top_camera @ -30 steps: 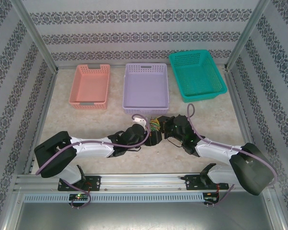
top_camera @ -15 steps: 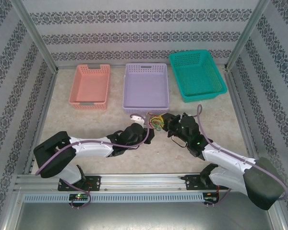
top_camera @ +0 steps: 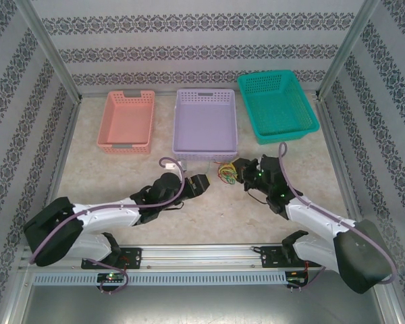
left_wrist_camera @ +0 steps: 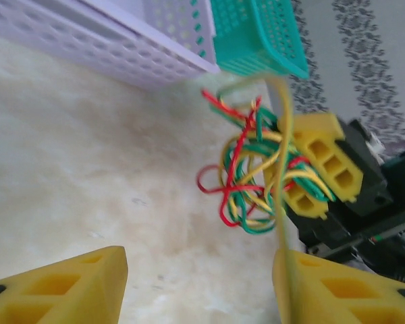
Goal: Untangle the cables
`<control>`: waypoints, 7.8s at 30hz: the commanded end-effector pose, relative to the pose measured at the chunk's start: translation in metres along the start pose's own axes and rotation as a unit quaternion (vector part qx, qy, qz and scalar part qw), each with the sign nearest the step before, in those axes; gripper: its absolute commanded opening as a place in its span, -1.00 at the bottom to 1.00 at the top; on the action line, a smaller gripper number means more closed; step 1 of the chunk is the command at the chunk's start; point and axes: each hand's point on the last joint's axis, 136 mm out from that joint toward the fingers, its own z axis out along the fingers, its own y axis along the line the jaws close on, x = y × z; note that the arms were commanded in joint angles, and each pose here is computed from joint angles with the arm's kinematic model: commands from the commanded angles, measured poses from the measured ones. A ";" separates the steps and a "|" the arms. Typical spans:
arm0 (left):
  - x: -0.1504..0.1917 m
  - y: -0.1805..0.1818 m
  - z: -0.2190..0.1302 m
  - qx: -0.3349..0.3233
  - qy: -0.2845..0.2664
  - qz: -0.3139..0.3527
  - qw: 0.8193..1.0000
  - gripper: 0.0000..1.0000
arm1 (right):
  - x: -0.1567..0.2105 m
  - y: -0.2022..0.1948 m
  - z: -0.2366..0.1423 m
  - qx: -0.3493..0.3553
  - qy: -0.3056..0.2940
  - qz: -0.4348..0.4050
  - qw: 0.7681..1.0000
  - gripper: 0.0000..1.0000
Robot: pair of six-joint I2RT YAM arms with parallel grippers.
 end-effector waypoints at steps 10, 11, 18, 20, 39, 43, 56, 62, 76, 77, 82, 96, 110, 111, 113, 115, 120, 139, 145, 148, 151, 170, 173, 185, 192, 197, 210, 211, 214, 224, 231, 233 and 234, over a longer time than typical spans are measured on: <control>-0.006 -0.075 0.026 0.164 0.016 -0.035 0.986 0.52 | 0.011 0.034 0.014 -0.062 0.041 0.148 0.986 -1.00; -0.006 -0.074 0.029 0.165 0.015 -0.030 0.986 0.52 | 0.012 0.036 0.013 -0.063 0.042 0.156 0.985 -1.00; -0.021 -0.065 0.038 0.169 -0.024 0.006 0.985 0.50 | 0.018 0.032 0.004 -0.044 0.044 0.194 0.979 -1.00; -0.026 -0.072 0.037 0.185 -0.035 0.018 0.982 0.50 | 0.023 0.027 0.003 -0.035 0.048 0.195 0.979 -1.00; -0.004 -0.052 0.042 0.156 0.012 0.056 0.986 -1.00 | -0.012 0.029 -0.010 -0.024 -0.001 0.137 0.990 -1.00; 0.014 -0.021 0.034 0.062 0.068 0.108 0.990 -1.00 | -0.028 0.038 -0.027 0.013 -0.017 0.026 0.999 -1.00; 0.030 0.061 -0.011 -0.189 0.194 0.278 0.922 -1.00 | -0.060 0.057 -0.060 0.180 -0.072 -0.360 0.913 -1.00; 0.005 0.073 -0.032 -0.266 0.171 0.327 0.890 -1.00 | -0.065 0.063 -0.074 0.242 -0.094 -0.465 0.846 -1.00; -0.001 -0.010 -0.040 -0.096 0.081 0.139 0.982 -0.02 | -0.061 0.045 -0.056 0.071 -0.115 -0.289 0.948 -1.00; -0.001 -0.013 -0.046 -0.075 0.064 0.102 0.990 0.06 | -0.061 0.047 -0.055 0.051 -0.116 -0.278 0.952 -1.00; -0.021 -0.045 -0.072 0.005 0.003 -0.001 1.000 0.54 | -0.053 0.054 -0.047 0.001 -0.097 -0.275 0.956 -1.00; -0.020 -0.077 -0.011 0.015 0.065 0.014 0.998 0.55 | -0.016 0.039 -0.037 -0.026 -0.019 -0.294 0.955 -1.00; -0.025 -0.039 0.029 -0.061 0.075 0.070 0.993 -0.29 | 0.005 0.033 -0.039 -0.027 0.015 -0.303 0.953 -1.00; -0.027 -0.037 0.029 -0.062 0.073 0.069 0.993 -0.50 | 0.005 0.033 -0.039 -0.026 0.015 -0.304 0.952 -1.00; -0.034 -0.033 0.027 -0.065 0.066 0.067 0.993 -1.00 | 0.005 0.030 -0.039 -0.020 0.016 -0.308 0.951 -1.00; -0.047 -0.026 0.014 -0.088 0.044 0.078 0.992 -1.00 | 0.000 0.025 -0.041 -0.002 0.012 -0.312 0.950 -1.00; -0.077 -0.005 -0.025 -0.149 0.013 0.099 0.984 -1.00 | -0.019 0.004 -0.050 0.072 -0.002 -0.332 0.941 -0.98; -0.080 0.009 -0.018 -0.124 0.050 0.076 0.988 -1.00 | -0.036 -0.047 -0.029 0.277 0.011 -0.404 0.872 -0.74; -0.098 0.045 -0.047 -0.241 0.007 0.095 0.966 -1.00 | -0.050 -0.059 -0.039 0.319 -0.007 -0.407 0.856 -0.62; -0.108 0.066 -0.070 -0.294 -0.017 0.088 0.952 -1.00 | -0.056 -0.062 -0.047 0.319 -0.016 -0.396 0.861 -0.59; -0.112 0.076 -0.081 -0.297 -0.024 0.075 0.952 -1.00 | -0.058 -0.065 -0.048 0.307 -0.012 -0.381 0.872 -0.62; -0.113 0.106 -0.128 -0.380 -0.047 0.091 0.919 -1.00 | -0.135 -0.075 -0.109 0.338 -0.153 -0.228 0.900 -1.00; -0.112 0.113 -0.134 -0.390 -0.049 0.086 0.916 -1.00 | -0.146 -0.073 -0.115 0.318 -0.160 -0.191 0.915 -1.00; -0.124 0.121 -0.167 -0.432 -0.080 0.087 0.894 -1.00 | -0.169 -0.082 -0.132 0.294 -0.182 -0.116 0.931 -1.00; -0.114 0.114 -0.145 -0.368 -0.053 0.084 0.925 -1.00 | -0.163 -0.073 -0.115 0.265 -0.145 -0.116 0.946 -1.00; -0.088 0.092 -0.086 -0.254 0.035 0.073 0.964 -1.00 | -0.141 -0.085 -0.090 0.261 -0.118 -0.115 0.951 -1.00; -0.073 0.065 -0.061 -0.202 0.074 0.061 0.975 -1.00 | -0.126 -0.090 -0.089 0.260 -0.106 -0.121 0.952 -0.21; -0.070 0.065 -0.059 -0.199 0.078 0.059 0.975 -1.00 | -0.125 -0.088 -0.093 0.259 -0.113 -0.127 0.951 -0.13; -0.064 0.071 -0.059 -0.200 0.076 0.051 0.975 -1.00 | -0.120 -0.081 -0.107 0.253 -0.134 -0.141 0.948 0.00; -0.064 0.082 -0.086 -0.248 0.059 0.035 0.966 -1.00 | -0.077 -0.107 -0.098 0.235 -0.102 -0.080 0.963 0.14; -0.044 0.108 -0.104 -0.280 0.050 -0.035 0.958 -1.00 | -0.028 -0.102 -0.065 0.289 -0.038 -0.131 0.948 0.41; -0.046 0.107 -0.111 -0.283 0.037 -0.047 0.957 -1.00 | -0.024 -0.104 -0.062 0.308 -0.026 -0.133 0.942 0.39; -0.048 0.105 -0.116 -0.289 0.031 -0.049 0.956 -1.00 | -0.024 -0.106 -0.063 0.321 -0.025 -0.130 0.938 0.36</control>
